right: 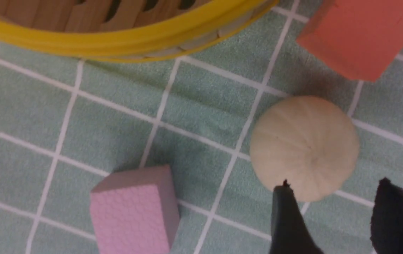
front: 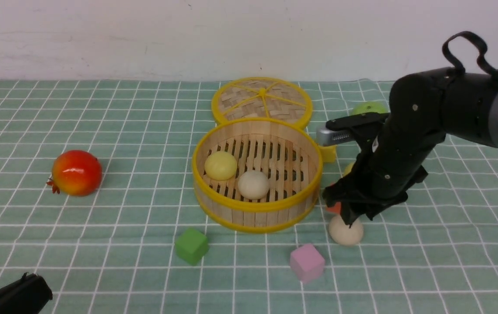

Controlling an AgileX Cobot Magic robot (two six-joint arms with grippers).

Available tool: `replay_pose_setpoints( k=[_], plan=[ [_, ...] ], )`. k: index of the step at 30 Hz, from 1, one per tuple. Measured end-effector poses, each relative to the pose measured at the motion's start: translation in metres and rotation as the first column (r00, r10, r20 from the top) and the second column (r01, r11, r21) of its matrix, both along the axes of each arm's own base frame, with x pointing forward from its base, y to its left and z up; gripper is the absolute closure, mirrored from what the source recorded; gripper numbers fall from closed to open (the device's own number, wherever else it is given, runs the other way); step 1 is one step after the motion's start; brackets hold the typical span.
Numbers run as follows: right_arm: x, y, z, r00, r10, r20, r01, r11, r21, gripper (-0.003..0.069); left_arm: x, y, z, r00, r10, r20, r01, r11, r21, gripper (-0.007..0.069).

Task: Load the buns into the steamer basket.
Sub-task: Use the right arm to grab a steamed stuffed bun, then use the right arm to put the steamed stuffed bun into the steamer

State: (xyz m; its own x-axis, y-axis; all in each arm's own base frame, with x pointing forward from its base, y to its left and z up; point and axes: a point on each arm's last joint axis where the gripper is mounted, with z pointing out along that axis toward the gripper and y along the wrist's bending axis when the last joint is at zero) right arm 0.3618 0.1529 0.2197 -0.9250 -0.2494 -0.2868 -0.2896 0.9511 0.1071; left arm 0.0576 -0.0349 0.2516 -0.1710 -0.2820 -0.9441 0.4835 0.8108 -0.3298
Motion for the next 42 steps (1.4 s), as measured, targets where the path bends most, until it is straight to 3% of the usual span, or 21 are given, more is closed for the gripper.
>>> replay_pose_setpoints(
  k=[11, 18, 23, 27, 30, 35, 42],
  plan=[
    [0.015, 0.002, -0.023, 0.999, -0.034, 0.034, 0.034, 0.999, -0.012, 0.0334, 0.0, 0.0, 0.0, 1.0, 0.0, 0.0, 0.0, 1.0, 0.0, 0.0629],
    [0.018, 0.004, -0.034, 0.999, -0.036, 0.029, 0.036, 0.999, -0.014, 0.0385, 0.0, 0.0, 0.0, 1.0, 0.0, 0.0, 0.0, 1.0, 0.0, 0.0621],
    [0.019, 0.004, -0.033, 0.999, -0.031, 0.032, 0.032, 0.999, -0.015, 0.0473, 0.0, 0.0, 0.0, 1.0, 0.0, 0.0, 0.0, 1.0, 0.0, 0.0617],
    [0.014, 0.002, -0.02, 0.999, 0.013, 0.034, -0.012, 1.0, -0.028, 0.0629, 0.0, 0.0, 0.0, 1.0, 0.0, 0.0, 0.0, 1.0, 0.0, 0.061],
    [0.009, 0.0, -0.004, 0.998, 0.026, 0.06, -0.024, 0.999, -0.023, 0.0649, 0.0, 0.0, 0.0, 1.0, 0.0, 0.0, 0.0, 1.0, 0.0, 0.0608],
    [-0.003, 0.002, 0.051, 0.983, 0.022, 0.181, -0.041, 0.994, 0.102, 0.0649, 0.0, 0.0, 0.0, 1.0, 0.0, 0.0, 0.0, 1.0, 0.0, 0.0604],
    [0.02, 0.025, 0.068, 0.959, 0.043, 0.28, -0.121, 0.956, 0.267, 0.0648, 0.0, 0.0, 0.0, 1.0, 0.0, 0.0, 0.0, 1.0, 0.0, 0.0603]
  ],
)
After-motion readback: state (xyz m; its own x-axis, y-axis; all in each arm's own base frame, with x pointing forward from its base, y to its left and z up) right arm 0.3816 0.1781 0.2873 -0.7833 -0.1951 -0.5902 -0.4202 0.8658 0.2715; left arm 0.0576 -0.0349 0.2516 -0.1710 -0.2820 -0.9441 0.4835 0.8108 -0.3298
